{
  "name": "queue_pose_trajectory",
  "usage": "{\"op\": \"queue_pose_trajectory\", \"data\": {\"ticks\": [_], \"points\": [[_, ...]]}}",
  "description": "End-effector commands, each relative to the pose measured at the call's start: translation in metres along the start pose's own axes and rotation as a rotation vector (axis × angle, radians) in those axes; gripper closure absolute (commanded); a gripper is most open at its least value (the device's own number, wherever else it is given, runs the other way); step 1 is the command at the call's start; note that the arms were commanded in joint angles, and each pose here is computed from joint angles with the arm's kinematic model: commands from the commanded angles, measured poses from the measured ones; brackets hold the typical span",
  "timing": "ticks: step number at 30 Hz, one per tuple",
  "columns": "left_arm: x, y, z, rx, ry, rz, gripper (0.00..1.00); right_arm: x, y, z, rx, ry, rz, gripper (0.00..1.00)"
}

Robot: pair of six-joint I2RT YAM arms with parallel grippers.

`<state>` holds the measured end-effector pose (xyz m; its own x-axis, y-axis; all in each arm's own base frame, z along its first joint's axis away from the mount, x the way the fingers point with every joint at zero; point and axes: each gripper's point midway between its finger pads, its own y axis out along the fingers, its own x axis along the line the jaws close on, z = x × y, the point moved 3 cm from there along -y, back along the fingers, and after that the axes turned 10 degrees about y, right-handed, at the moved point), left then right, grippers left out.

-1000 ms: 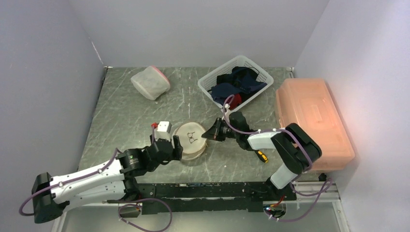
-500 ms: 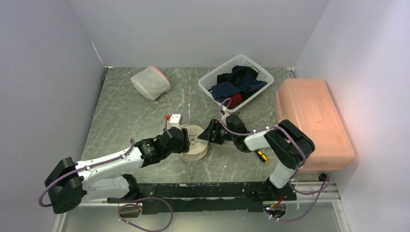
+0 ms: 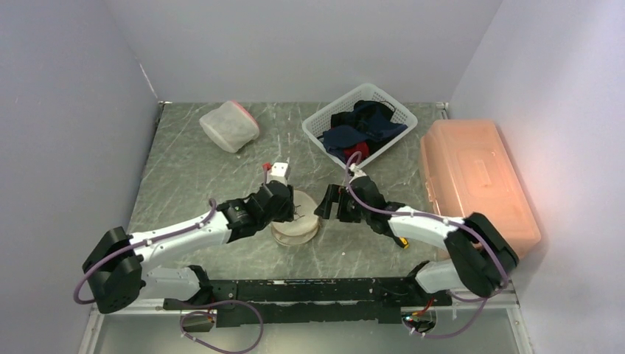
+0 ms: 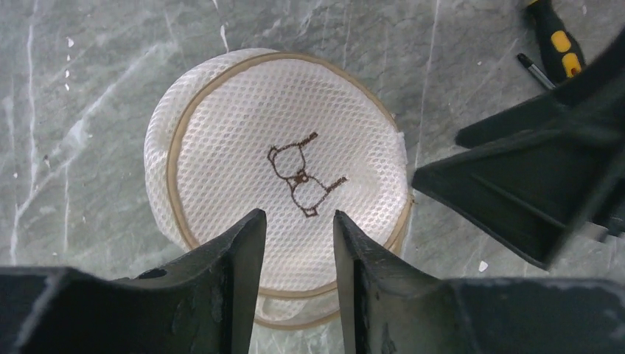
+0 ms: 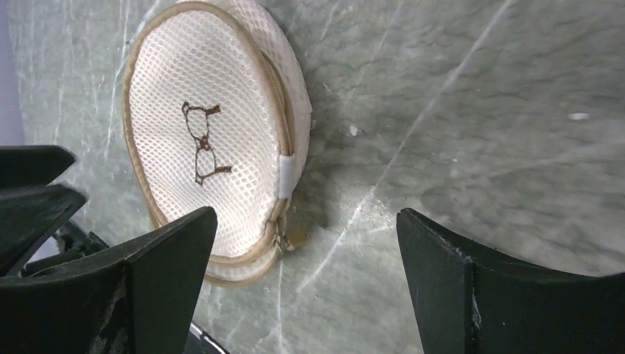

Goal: Unzip the laundry bag and remove the bra
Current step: Move the laundry bag to the center of the board.

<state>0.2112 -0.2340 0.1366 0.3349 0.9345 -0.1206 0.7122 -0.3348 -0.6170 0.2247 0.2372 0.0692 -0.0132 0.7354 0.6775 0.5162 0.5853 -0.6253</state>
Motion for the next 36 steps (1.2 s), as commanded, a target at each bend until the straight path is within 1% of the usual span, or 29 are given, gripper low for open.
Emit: {"op": "queue_pose_trajectory", "data": {"ticks": [1,4,5,6,13,17,23,27,29,33,36], "points": [[-0.016,0.017,-0.006,0.013,0.066,0.047,0.63,-0.007,-0.026,-0.016,-0.123,-0.068,0.062,0.05],[-0.017,0.038,0.009,0.094,0.095,0.007,0.89,0.000,-0.043,-0.017,-0.163,-0.091,0.000,0.08],[-0.014,0.043,0.015,0.116,0.099,-0.018,0.95,0.001,-0.047,-0.015,-0.171,-0.098,-0.016,0.09],[-0.011,0.048,0.021,0.135,0.102,-0.039,0.97,0.002,-0.050,-0.014,-0.176,-0.104,-0.029,0.10],[0.007,0.065,0.049,0.198,0.089,-0.160,0.97,-0.004,-0.059,-0.004,-0.181,-0.100,-0.053,0.12],[0.012,0.069,0.061,0.227,0.077,-0.184,0.97,-0.005,-0.061,-0.003,-0.183,-0.100,-0.055,0.12],[0.020,0.064,0.060,0.219,0.077,-0.219,0.97,-0.008,-0.064,-0.002,-0.194,-0.107,-0.047,0.12],[0.037,0.057,0.058,0.227,0.061,-0.288,0.97,-0.009,-0.067,0.000,-0.193,-0.105,-0.049,0.12],[0.053,0.054,0.061,0.255,0.014,-0.335,0.97,-0.012,-0.068,-0.002,-0.214,-0.105,-0.035,0.12],[0.094,0.042,0.066,0.321,-0.134,-0.479,0.97,-0.014,-0.069,-0.003,-0.232,-0.103,-0.035,0.11],[0.119,0.029,0.064,0.318,-0.248,-0.548,0.97,-0.013,-0.070,-0.005,-0.239,-0.107,-0.041,0.11]]}}
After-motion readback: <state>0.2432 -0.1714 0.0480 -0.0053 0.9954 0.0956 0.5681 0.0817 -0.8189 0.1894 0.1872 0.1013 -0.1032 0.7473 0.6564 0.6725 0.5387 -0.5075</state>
